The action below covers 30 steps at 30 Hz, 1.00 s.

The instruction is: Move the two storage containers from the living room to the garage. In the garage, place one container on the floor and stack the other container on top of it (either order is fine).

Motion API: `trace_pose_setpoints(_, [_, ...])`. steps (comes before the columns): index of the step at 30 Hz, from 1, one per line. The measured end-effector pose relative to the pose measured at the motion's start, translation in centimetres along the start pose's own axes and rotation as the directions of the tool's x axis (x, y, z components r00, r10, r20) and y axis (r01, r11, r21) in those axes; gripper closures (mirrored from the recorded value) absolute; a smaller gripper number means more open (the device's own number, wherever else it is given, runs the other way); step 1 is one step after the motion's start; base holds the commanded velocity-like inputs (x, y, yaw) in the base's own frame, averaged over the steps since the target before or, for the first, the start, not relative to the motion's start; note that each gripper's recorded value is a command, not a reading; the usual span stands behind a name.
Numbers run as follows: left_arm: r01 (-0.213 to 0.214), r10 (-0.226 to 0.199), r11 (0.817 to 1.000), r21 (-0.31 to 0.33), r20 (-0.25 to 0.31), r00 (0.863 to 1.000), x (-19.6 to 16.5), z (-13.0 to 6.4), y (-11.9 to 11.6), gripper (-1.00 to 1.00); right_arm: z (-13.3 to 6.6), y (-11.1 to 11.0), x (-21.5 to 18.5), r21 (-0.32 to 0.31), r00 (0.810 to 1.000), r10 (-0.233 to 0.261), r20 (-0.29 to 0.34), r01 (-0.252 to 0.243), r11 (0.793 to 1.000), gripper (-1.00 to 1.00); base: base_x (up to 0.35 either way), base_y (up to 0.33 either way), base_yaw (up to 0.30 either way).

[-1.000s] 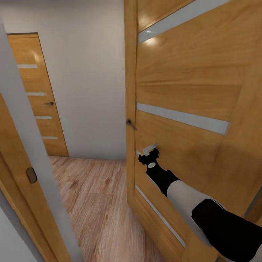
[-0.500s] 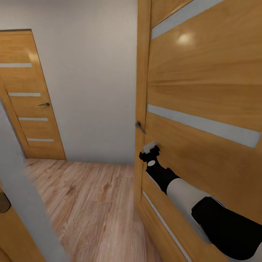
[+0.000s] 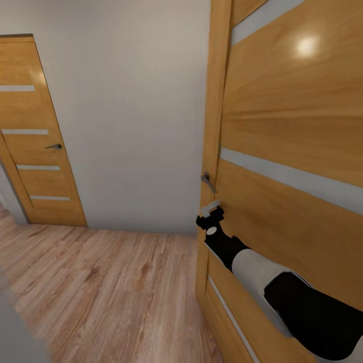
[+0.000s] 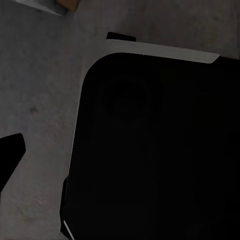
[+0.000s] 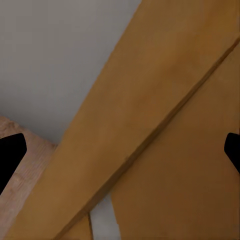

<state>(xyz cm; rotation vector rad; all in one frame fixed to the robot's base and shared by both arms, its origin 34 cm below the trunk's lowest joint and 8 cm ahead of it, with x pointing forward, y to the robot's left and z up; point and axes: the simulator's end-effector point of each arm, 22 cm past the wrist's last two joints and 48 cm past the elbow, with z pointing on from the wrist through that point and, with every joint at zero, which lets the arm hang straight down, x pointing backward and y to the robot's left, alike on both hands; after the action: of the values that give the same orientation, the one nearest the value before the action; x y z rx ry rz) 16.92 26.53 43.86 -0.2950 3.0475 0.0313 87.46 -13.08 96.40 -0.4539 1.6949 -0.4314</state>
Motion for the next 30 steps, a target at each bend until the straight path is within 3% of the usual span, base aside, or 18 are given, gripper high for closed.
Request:
trace_pose_setpoints(8, [0.0,0.0,1.0,0.0,0.001,1.0,0.0,0.0,0.0,-1.0,-0.1,0.3,4.3,-0.007,0.999,-0.026,-0.048,0.026,1.0,-1.0,0.318,0.0,0.0])
trace_pose_setpoints(14, [0.0,0.0,1.0,0.0,0.001,1.0,0.0,0.0,0.0,-1.0,-0.2,0.3,4.8,-0.008,0.998,-0.027,-0.054,0.027,1.0,-1.0,0.281,0.0,0.0])
trace_pose_setpoints(30, [0.0,0.0,1.0,0.0,0.001,1.0,0.0,0.0,0.0,-1.0,-0.1,0.0,5.2,-0.006,0.998,-0.039,-0.056,0.039,0.999,-1.0,0.028,0.0,0.0])
